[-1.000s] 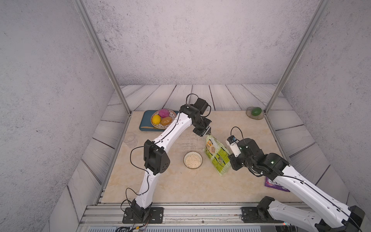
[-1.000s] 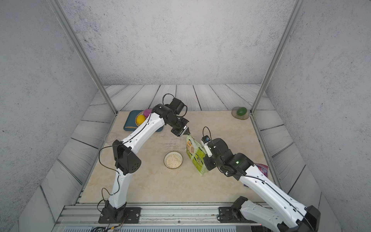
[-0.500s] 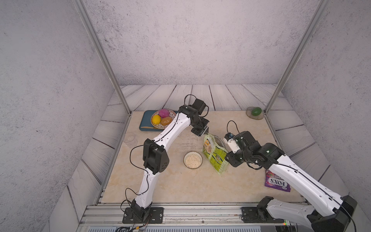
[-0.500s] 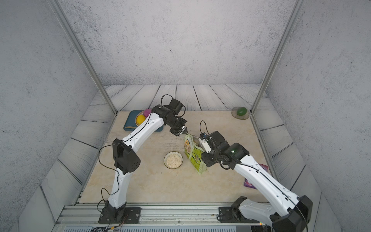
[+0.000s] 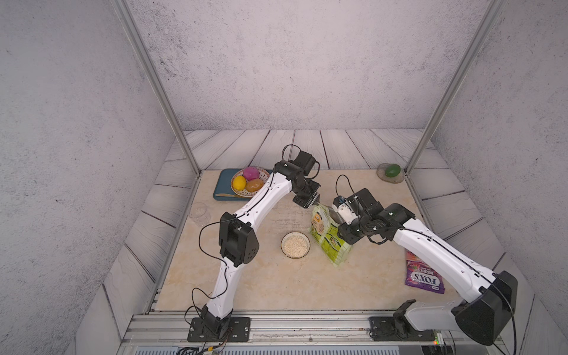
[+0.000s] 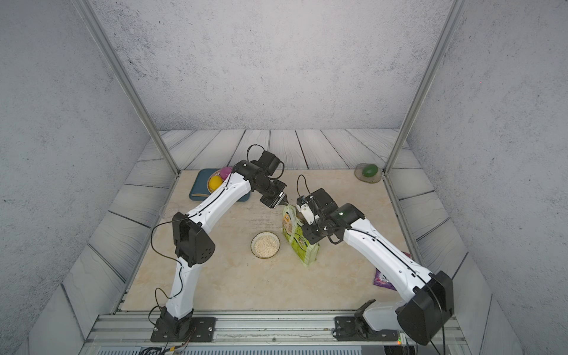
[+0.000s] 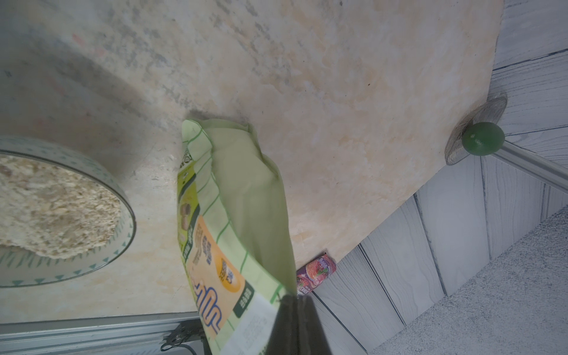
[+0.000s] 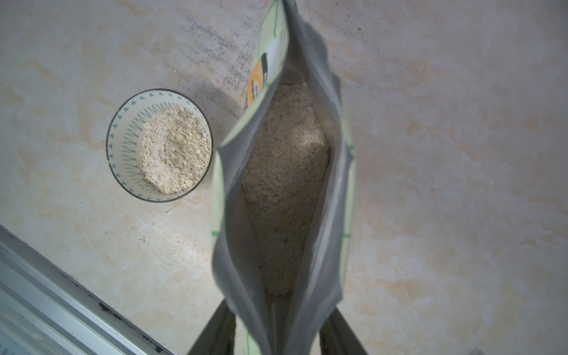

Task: Pour the oats into the breakfast bowl
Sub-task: Close the oats bag at the center of the board.

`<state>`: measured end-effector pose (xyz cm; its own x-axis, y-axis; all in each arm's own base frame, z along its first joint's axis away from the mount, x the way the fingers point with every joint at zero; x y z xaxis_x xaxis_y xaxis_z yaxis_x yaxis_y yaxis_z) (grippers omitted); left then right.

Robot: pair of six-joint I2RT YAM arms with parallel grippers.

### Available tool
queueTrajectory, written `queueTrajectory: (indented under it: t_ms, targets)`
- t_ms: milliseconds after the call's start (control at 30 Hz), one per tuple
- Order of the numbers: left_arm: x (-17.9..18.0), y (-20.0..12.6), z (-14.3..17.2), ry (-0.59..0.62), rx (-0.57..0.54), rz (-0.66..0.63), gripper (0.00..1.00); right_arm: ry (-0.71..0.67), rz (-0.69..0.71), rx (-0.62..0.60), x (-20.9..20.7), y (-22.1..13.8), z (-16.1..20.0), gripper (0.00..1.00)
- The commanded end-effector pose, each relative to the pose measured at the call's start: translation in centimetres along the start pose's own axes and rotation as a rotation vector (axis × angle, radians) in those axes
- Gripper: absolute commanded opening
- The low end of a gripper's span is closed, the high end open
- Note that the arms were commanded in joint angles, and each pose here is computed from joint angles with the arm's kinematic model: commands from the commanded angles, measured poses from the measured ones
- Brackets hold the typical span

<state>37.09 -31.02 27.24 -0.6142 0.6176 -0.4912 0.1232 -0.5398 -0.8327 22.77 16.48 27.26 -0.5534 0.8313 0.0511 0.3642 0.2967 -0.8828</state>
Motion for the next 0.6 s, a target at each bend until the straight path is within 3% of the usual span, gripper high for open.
queueTrajectory:
  t_ms: [0, 33, 133, 300, 433, 500, 567]
  targets:
    - [-1.3, -2.8, 0.6, 0.051, -0.031, 0.102, 0.00, -0.026, -0.030, -0.011, 0.2, -0.7, -0.6, 0.15]
    - [-1.3, -2.9, 0.5, 0.056, -0.037, 0.103, 0.00, -0.025, -0.020, -0.007, 0.1, -0.8, -0.7, 0.00]
    - [-1.1, -3.7, 0.3, 0.089, -0.072, 0.093, 0.00, 0.015, 0.034, -0.012, -0.4, -1.9, -0.7, 0.00]
    - [-0.4, -6.3, -0.1, 0.207, -0.174, 0.043, 0.54, 0.079, 0.014, -0.010, -0.3, -2.8, 0.4, 0.00]
    - [0.8, -8.1, -0.1, 0.334, -0.219, 0.006, 0.72, 0.123, -0.009, 0.025, -0.1, -2.6, 1.5, 0.00]
    - [1.7, -8.6, 0.1, 0.398, -0.234, -0.012, 0.76, 0.132, -0.010, 0.020, -0.1, -2.6, 1.8, 0.00]
    - [2.9, -9.2, 0.3, 0.441, -0.260, -0.033, 0.79, 0.133, -0.013, 0.017, -0.1, -2.4, 1.9, 0.13]
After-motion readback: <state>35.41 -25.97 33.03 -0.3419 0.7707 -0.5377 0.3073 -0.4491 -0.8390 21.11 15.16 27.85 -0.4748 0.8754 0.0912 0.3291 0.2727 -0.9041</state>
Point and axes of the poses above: each gripper's point midway between its finger pads, its own y axis out along the fingers, its own x axis along the line the jaws close on, z = x × y, the point moved 9 cm from there along -y, back along the fingers, and after that the axes turned 3 degrees about y, right-handed, at the moved point
